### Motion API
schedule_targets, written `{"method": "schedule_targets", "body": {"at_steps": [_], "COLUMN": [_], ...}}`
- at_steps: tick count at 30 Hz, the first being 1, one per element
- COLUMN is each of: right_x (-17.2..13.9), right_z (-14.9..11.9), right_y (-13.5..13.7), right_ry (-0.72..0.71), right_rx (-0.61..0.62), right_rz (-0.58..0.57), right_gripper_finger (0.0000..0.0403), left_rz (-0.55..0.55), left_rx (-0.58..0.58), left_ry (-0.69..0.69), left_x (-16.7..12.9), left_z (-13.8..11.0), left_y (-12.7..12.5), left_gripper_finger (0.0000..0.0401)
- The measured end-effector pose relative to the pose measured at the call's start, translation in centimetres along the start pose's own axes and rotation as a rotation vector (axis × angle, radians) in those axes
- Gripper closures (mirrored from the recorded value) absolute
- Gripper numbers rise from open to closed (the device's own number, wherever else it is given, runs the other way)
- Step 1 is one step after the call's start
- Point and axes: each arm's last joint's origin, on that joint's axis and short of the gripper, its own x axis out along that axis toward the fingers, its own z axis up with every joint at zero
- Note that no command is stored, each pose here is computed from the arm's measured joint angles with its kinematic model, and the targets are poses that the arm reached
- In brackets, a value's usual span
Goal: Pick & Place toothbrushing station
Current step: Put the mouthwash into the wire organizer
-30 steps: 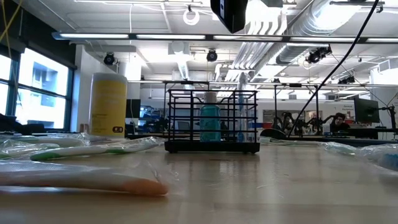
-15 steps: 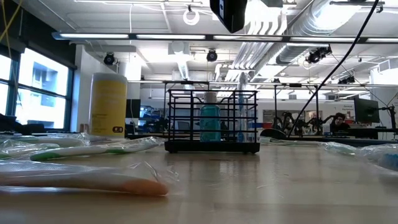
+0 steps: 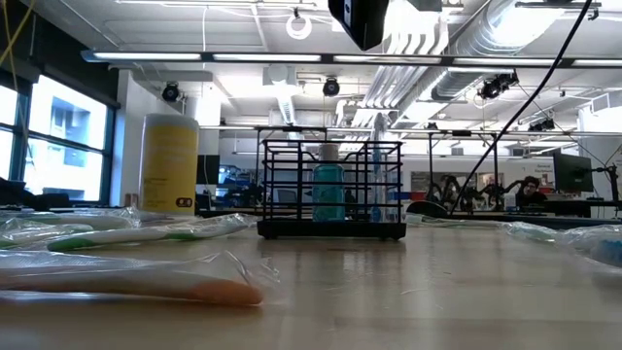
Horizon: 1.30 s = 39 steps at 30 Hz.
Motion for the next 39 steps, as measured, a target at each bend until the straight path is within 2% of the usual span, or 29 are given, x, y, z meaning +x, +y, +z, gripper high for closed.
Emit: {"method": "schedule_targets", "body": {"at_steps": [5, 13, 18, 24, 30, 39], "right_x": [0.0, -0.6, -2.2, -3.9, -5.1, -7.6], "right_z": [0.0, 0.3, 1.2, 0.6, -1.3, -4.2], "right_y": [0.0, 0.0, -1.0, -0.6, 0.9, 3.4], "right_ry": [0.016, 0.048, 0.066, 0.064, 0.055, -0.027], "right_rx": [-0.012, -0.011, 0.109, 0.135, 0.161, 0.222], "right_rz": [0.022, 0.023, -0.118, -0.246, -0.293, -0.365], "right_gripper_finger": [0.0312, 0.0227, 0.02, 0.0207, 0.0227, 0.0256], "left_rz": [0.004, 0.011, 0.055, 0.1, 0.128, -0.008], "left_rx": [0.005, 0.014, 0.038, 0.109, 0.161, 0.254], "left_ry": [0.001, 0.006, 0.055, 0.134, 0.239, 0.329], "left_x": [0.0, 0.0, -0.6, -2.1, -3.3, -2.6], "left_z": [0.0, -0.1, 0.0, 0.8, 2.4, 3.1], "left_y": [0.0, 0.0, 0.4, 1.2, 4.9, 12.9], "left_gripper_finger": [0.0311, 0.0311, 0.0311, 0.0311, 0.0311, 0.0311]}}
